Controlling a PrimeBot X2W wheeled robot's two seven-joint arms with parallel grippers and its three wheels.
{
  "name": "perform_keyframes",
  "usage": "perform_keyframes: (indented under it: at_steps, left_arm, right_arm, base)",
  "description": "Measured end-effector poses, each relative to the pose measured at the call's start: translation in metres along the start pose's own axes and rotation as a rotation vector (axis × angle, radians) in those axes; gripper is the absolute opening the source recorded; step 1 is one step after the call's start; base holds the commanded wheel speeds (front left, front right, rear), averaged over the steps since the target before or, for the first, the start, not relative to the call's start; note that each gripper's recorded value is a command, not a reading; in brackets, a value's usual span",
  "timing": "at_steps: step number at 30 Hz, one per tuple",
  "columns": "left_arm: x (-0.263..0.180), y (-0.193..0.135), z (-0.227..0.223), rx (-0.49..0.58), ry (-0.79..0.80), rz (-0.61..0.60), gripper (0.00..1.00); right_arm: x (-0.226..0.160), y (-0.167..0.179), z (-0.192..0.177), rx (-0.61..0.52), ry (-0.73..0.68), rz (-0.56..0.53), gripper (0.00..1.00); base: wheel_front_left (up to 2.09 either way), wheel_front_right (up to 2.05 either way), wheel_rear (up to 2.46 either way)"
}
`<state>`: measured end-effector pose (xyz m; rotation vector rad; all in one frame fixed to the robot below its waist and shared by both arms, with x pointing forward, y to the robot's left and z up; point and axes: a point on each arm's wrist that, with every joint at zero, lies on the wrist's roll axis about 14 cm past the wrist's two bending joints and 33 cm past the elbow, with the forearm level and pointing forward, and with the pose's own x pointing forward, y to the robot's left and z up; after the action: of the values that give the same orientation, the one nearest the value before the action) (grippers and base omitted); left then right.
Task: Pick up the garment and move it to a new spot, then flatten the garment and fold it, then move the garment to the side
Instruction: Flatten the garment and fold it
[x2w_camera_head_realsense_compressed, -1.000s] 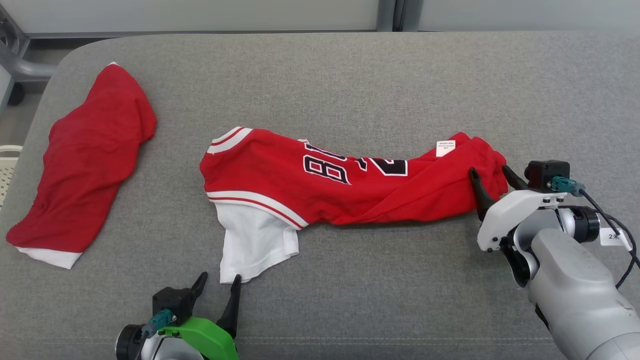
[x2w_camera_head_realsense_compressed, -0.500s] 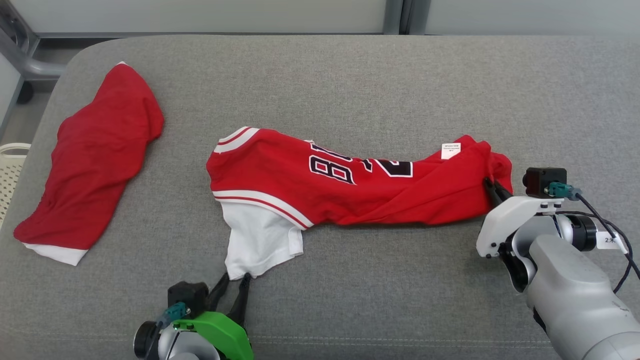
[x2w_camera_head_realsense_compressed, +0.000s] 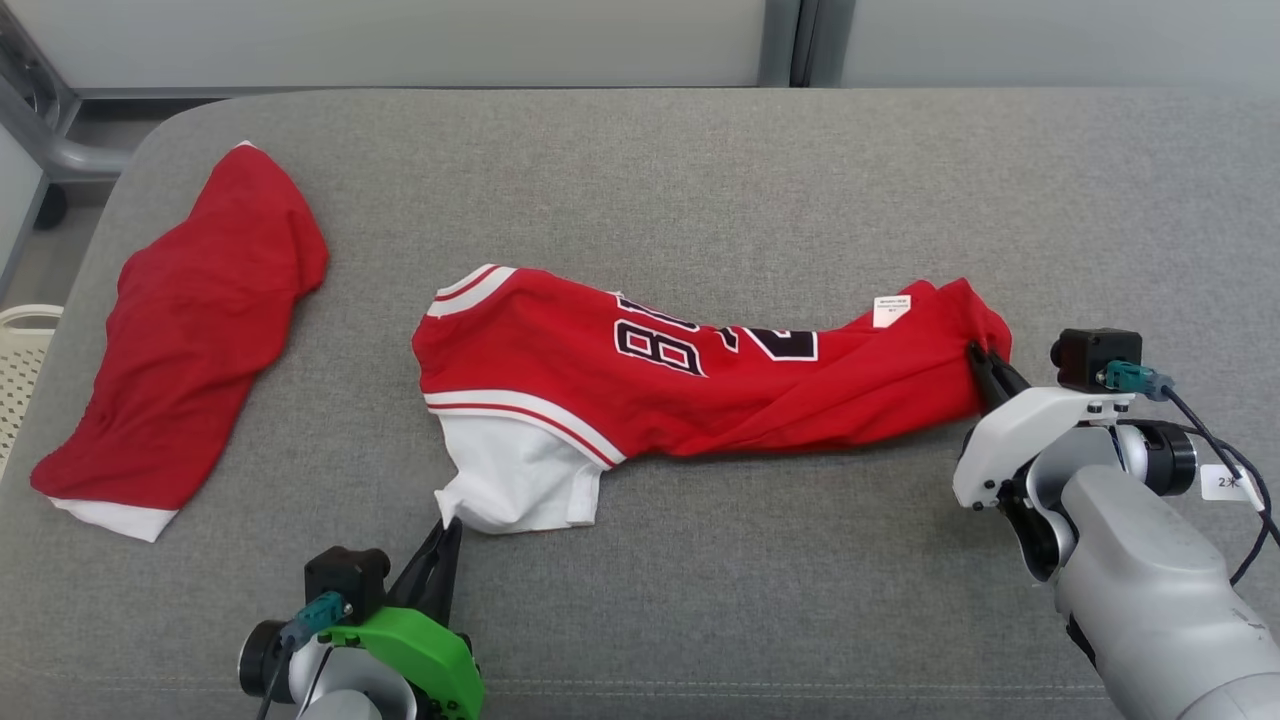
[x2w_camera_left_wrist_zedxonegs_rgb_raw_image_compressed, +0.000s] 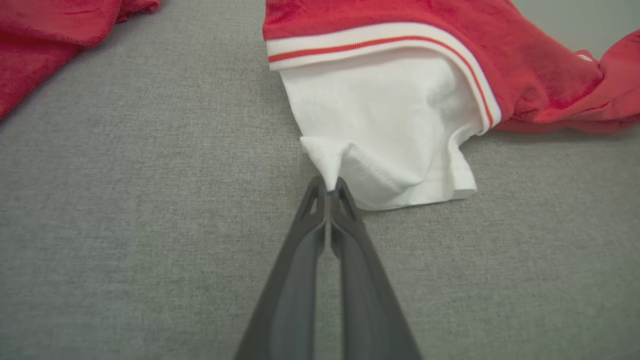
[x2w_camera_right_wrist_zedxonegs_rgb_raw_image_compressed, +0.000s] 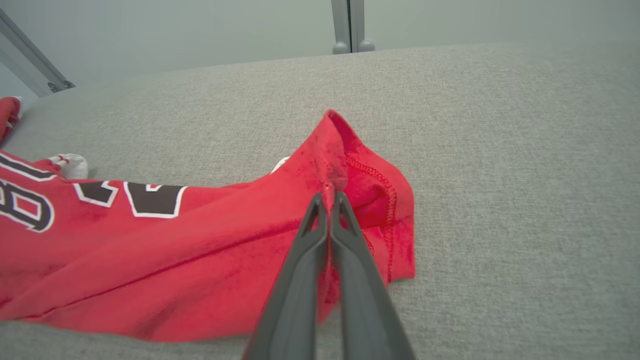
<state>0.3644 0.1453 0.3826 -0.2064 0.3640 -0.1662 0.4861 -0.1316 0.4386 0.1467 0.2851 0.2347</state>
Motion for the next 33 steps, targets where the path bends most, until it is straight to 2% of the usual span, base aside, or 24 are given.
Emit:
perform_keyframes:
  at_steps: [5, 9, 16, 18, 20, 25, 27, 33]
  left_arm:
    - [-0.004, -0.005, 0.02, 0.032, -0.068, -0.024, 0.0]
    - [-0.007, -0.009, 0.064, 0.097, -0.199, -0.06, 0.0]
    - [-0.007, -0.029, 0.146, 0.283, -0.39, -0.172, 0.0]
    - [-0.004, -0.037, 0.178, 0.364, -0.435, -0.211, 0.0]
    - [0.0, -0.046, 0.2, 0.39, -0.464, -0.242, 0.0]
    - [0.015, -0.057, 0.254, 0.433, -0.511, -0.296, 0.0]
    - [0.024, -0.058, 0.274, 0.489, -0.517, -0.301, 0.0]
    - [0.063, -0.056, 0.328, 0.524, -0.521, -0.302, 0.0]
  right_arm:
    - [-0.004, 0.007, 0.014, 0.019, -0.05, 0.017, 0.0]
    - [-0.01, 0.013, 0.038, 0.01, -0.117, 0.047, 0.0]
    - [-0.018, 0.025, 0.078, 0.001, -0.223, 0.108, 0.0]
    - [-0.019, 0.03, 0.101, 0.019, -0.271, 0.135, 0.0]
    - [-0.017, 0.03, 0.113, 0.034, -0.282, 0.147, 0.0]
    - [-0.004, 0.03, 0.145, 0.066, -0.286, 0.175, 0.0]
    - [0.005, 0.031, 0.162, 0.058, -0.29, 0.188, 0.0]
    - [0.038, 0.02, 0.208, 0.113, -0.3, 0.181, 0.0]
  base:
    - [0.0, 0.0, 0.0]
    - [0.0, 0.0, 0.0]
    - [0.0, 0.0, 0.0]
    - [0.0, 0.0, 0.0]
    - [0.0, 0.0, 0.0]
    - [0.0, 0.0, 0.0]
    - [0.0, 0.0, 0.0]
    - [0.0, 0.0, 0.0]
